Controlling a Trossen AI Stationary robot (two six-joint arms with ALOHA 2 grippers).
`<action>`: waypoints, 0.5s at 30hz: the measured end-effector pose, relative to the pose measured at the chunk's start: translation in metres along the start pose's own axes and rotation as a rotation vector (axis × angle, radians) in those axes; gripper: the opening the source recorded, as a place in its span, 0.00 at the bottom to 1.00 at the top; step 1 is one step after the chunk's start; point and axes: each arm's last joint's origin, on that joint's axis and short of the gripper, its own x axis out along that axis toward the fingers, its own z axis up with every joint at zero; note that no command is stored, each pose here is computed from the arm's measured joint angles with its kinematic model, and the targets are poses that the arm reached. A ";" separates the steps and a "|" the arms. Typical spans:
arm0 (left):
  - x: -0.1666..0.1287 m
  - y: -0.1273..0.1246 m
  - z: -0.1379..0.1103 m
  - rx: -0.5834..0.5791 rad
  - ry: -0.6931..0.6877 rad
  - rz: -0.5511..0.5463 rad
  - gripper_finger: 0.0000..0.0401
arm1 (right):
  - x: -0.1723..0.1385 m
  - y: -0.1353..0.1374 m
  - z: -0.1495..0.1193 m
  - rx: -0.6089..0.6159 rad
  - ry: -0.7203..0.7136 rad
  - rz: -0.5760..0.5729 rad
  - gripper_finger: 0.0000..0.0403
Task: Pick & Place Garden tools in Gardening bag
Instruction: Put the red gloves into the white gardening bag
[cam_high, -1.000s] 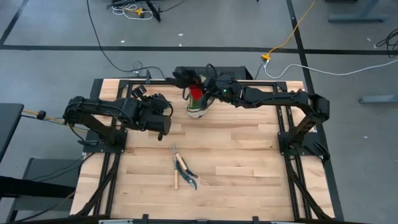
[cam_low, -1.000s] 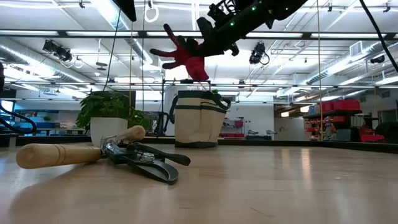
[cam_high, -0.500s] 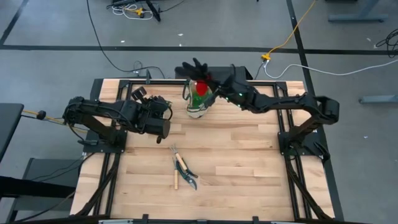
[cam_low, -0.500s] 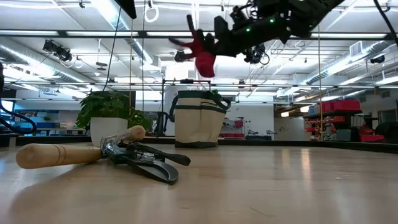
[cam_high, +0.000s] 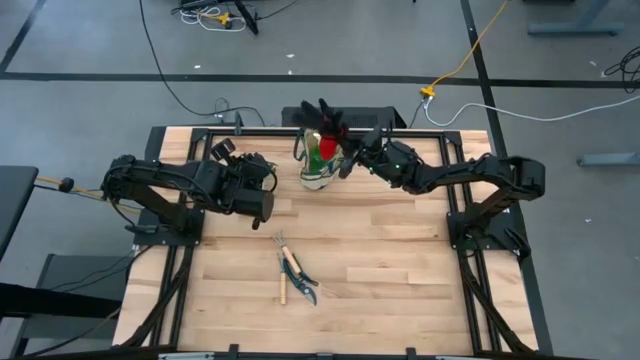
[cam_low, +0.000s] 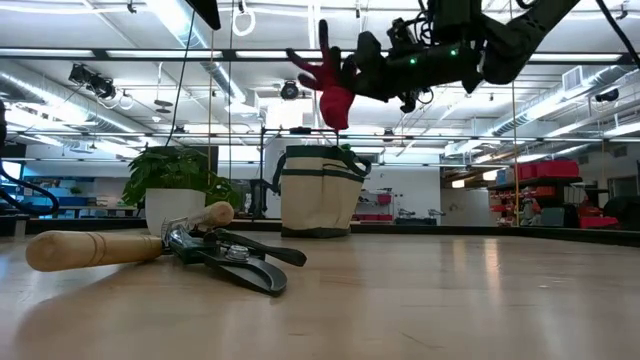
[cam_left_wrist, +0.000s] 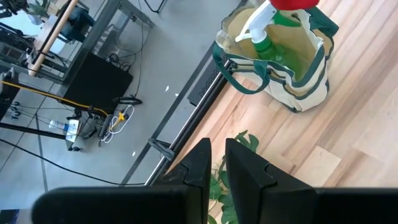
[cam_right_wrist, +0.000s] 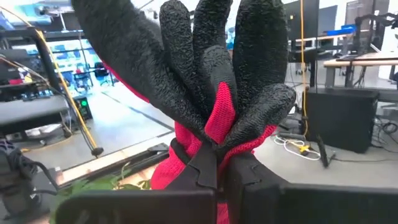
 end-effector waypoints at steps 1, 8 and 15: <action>0.000 0.000 0.000 0.000 0.000 0.000 0.14 | 0.000 0.001 -0.001 -0.001 0.001 -0.004 0.00; 0.000 0.000 0.000 -0.001 0.000 0.000 0.14 | 0.009 0.005 -0.025 0.004 0.008 0.004 0.00; 0.000 0.000 0.000 0.000 -0.001 -0.001 0.14 | 0.014 0.005 -0.039 0.003 0.006 -0.014 0.00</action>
